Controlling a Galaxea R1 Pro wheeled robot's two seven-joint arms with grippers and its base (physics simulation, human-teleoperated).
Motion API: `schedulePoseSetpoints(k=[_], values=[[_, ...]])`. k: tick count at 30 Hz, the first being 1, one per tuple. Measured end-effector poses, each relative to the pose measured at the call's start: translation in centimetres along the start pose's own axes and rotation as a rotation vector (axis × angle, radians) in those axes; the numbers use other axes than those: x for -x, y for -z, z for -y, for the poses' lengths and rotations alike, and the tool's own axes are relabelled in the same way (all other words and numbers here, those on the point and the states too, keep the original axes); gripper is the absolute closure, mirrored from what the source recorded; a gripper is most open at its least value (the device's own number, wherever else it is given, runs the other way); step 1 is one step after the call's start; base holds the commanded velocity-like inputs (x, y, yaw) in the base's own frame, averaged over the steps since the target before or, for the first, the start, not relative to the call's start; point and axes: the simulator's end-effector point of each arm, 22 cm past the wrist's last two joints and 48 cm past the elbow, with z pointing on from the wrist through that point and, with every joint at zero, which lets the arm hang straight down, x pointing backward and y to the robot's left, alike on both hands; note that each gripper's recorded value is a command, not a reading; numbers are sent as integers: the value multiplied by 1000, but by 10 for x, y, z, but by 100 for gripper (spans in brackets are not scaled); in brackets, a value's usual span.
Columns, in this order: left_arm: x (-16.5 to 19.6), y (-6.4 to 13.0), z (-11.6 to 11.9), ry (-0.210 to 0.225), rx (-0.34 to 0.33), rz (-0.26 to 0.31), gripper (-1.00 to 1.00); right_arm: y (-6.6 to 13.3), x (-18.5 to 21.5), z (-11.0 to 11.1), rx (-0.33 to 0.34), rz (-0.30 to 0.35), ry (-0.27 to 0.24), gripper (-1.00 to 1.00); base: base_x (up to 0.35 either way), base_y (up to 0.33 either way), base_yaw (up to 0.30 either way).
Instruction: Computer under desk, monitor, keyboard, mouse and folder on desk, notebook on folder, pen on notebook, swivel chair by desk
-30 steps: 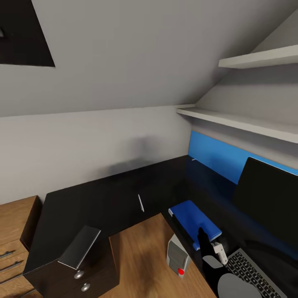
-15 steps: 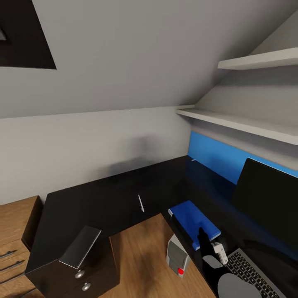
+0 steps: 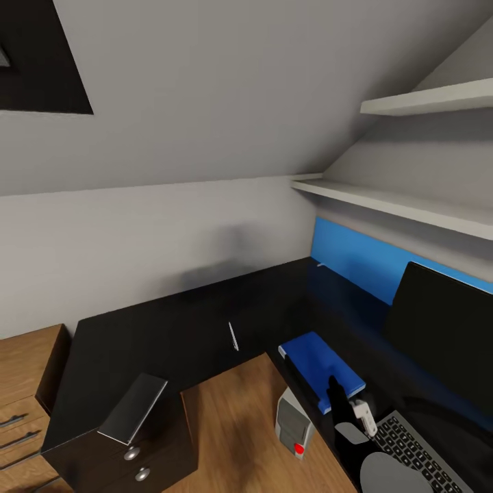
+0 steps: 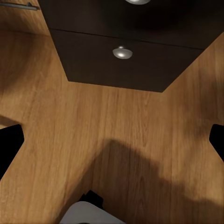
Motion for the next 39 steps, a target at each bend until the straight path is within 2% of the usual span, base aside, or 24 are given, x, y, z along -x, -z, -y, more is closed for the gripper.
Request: schedulePoseSetpoints(k=[7, 15, 24, 28, 30, 37, 39], values=[[0, 0, 0, 0, 0, 0, -100, -1, 2, -5, 23, -5, 50, -100, 0, 0, 0], [0, 0, 0, 0, 0, -1, -100, -3, 5, -28, 141, -26, 199, -100, 0, 0, 0], [-1, 0, 0, 0, 0, -2, -100, -1, 1, -36, 182, -41, 248, -100, 0, 0, 0], [-1, 0, 0, 0, 0, -2, -100, 1, -10, -47, 231, -72, 335, -100, 0, 0, 0], [-1, 0, 0, 0, 0, -2, -100, 4, -21, -56, 275, -97, 422, -100, 0, 0, 0], [-1, 0, 0, 0, 0, -2, -100, 12, -49, -74, 376, -157, 613, -100, 0, 0, 0], [-1, 0, 0, 0, 0, -2, -100, 17, -62, -80, 416, -177, 688, -100, 0, 0, 0]])
